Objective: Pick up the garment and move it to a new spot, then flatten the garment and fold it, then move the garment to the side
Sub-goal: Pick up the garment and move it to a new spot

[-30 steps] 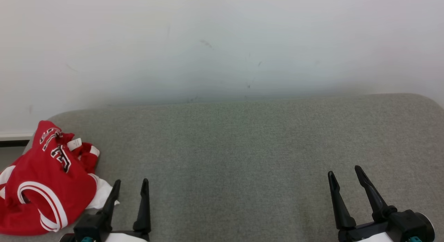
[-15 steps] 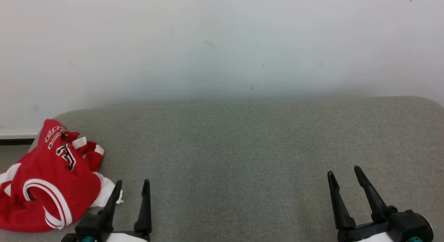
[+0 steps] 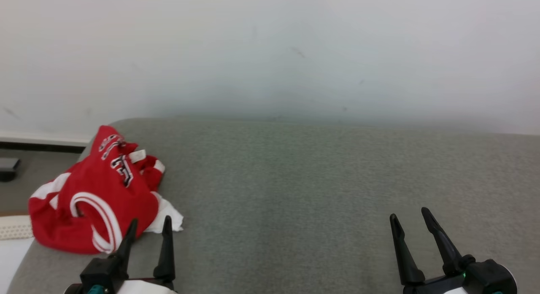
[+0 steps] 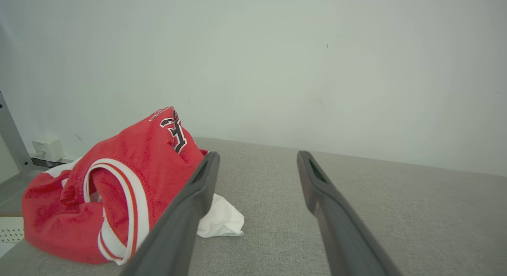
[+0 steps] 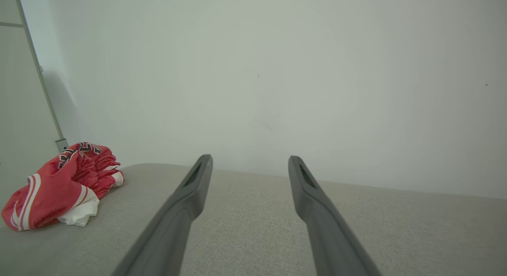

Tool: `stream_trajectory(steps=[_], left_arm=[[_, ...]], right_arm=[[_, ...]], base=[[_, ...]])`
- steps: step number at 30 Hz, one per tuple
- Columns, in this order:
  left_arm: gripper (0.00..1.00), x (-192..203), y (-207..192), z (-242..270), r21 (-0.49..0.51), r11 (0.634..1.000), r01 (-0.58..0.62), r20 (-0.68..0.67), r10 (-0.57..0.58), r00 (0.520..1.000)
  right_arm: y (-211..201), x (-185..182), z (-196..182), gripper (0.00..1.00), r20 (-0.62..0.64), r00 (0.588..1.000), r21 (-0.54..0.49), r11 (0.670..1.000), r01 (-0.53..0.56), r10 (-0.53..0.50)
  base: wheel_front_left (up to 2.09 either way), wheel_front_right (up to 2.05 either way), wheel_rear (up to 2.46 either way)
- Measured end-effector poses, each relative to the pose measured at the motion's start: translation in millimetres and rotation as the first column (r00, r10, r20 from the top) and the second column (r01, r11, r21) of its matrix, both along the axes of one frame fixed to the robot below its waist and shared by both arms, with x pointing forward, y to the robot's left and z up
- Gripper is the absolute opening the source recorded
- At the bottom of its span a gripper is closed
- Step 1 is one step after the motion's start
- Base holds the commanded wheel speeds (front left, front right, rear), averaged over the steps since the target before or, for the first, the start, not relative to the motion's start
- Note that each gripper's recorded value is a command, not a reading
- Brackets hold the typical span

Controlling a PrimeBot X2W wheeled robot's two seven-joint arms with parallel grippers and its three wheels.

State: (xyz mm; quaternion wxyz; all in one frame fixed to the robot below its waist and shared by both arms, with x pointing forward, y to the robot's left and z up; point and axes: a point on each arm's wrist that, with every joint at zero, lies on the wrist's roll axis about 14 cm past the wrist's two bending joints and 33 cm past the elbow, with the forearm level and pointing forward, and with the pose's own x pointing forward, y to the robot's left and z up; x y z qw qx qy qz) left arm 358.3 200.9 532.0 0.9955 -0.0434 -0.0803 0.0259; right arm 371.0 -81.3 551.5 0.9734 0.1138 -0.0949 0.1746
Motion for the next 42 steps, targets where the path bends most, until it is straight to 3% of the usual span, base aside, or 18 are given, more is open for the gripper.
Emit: stream_trajectory(steps=[10,23,32,42], left_arm=[[1.0,-32,56,0,-0.002,0.985,-0.17,0.002,0.17,0.985],[1.0,-82,111,-12,-0.002,0.935,-0.354,-0.032,0.353,0.935],[1.0,-67,112,-14,-0.024,0.943,-0.331,-0.045,0.33,0.943],[1.0,-19,113,-38,-0.055,0.968,-0.245,-0.278,0.221,0.935]], right_arm=[[53,7,-2,1.0,-0.013,0.988,0.02,0.988,-0.155,0.156],[118,6,1,1.0,-0.01,0.94,0.028,0.94,-0.34,0.34],[112,7,-2,1.0,-0.016,0.946,0.023,0.946,-0.322,0.322],[83,8,-4,1.0,-0.018,0.97,0.014,0.97,-0.243,0.243]], base=[[0.0,0.0,0.0],[0.0,0.0,0.0],[0.0,0.0,0.0],[0.0,0.0,0.0]])
